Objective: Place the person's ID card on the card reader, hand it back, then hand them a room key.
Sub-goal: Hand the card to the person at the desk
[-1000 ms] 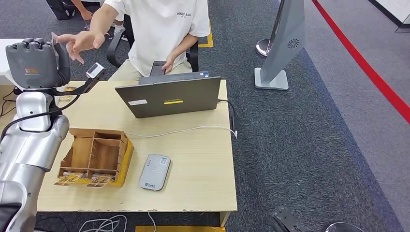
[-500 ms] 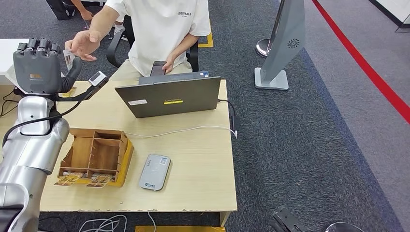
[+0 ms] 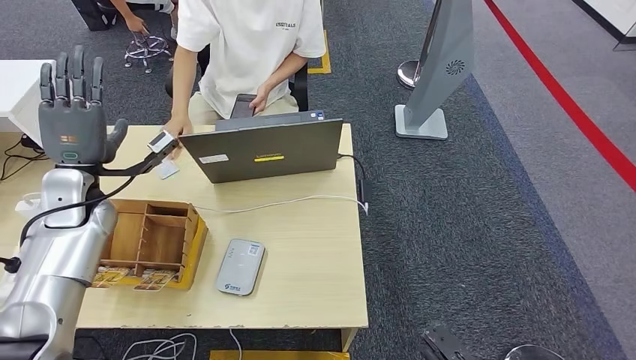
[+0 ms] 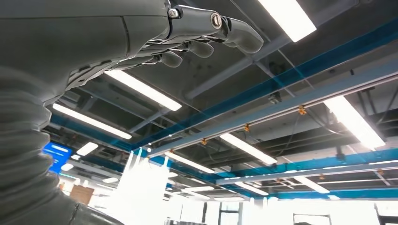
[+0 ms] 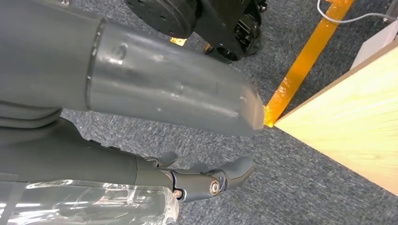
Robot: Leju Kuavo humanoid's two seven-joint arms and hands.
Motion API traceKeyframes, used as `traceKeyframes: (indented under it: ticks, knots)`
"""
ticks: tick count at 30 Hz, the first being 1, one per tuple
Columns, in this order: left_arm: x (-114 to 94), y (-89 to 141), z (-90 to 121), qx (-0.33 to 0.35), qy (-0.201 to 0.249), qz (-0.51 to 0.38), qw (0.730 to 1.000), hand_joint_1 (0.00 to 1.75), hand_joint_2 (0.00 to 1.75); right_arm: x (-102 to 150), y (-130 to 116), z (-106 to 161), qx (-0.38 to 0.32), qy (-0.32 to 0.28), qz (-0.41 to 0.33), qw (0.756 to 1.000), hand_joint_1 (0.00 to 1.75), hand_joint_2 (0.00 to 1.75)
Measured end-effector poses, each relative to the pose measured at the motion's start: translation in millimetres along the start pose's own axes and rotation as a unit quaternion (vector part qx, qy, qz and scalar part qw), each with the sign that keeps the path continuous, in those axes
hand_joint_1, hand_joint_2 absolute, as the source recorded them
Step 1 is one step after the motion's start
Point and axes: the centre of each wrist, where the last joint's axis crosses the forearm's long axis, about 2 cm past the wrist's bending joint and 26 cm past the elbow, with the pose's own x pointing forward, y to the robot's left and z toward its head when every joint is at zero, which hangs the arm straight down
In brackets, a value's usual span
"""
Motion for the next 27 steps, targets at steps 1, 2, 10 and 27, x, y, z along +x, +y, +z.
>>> traceKeyframes:
  ticks: [1,2,10,27]
  knots:
    - [6,-1,8,-0.003,-0.005,0.009,1.0,0.0,1.75,-1,1,3,-0.002,0.004,-0.001,1.0,0.0,0.0]
    - [12,-1,17,-0.007,-0.008,0.017,1.0,0.0,1.75,-3,3,6,-0.003,0.008,-0.002,1.0,0.0,0.0]
    - [60,22,113,-0.012,-0.056,0.051,0.997,0.0,1.75,-19,18,34,0.005,0.03,-0.002,1.0,0.0,0.0]
    - [101,138,292,-0.026,-0.198,0.144,0.969,0.0,1.75,-35,26,79,-0.022,0.039,-0.022,0.999,0.0,0.0]
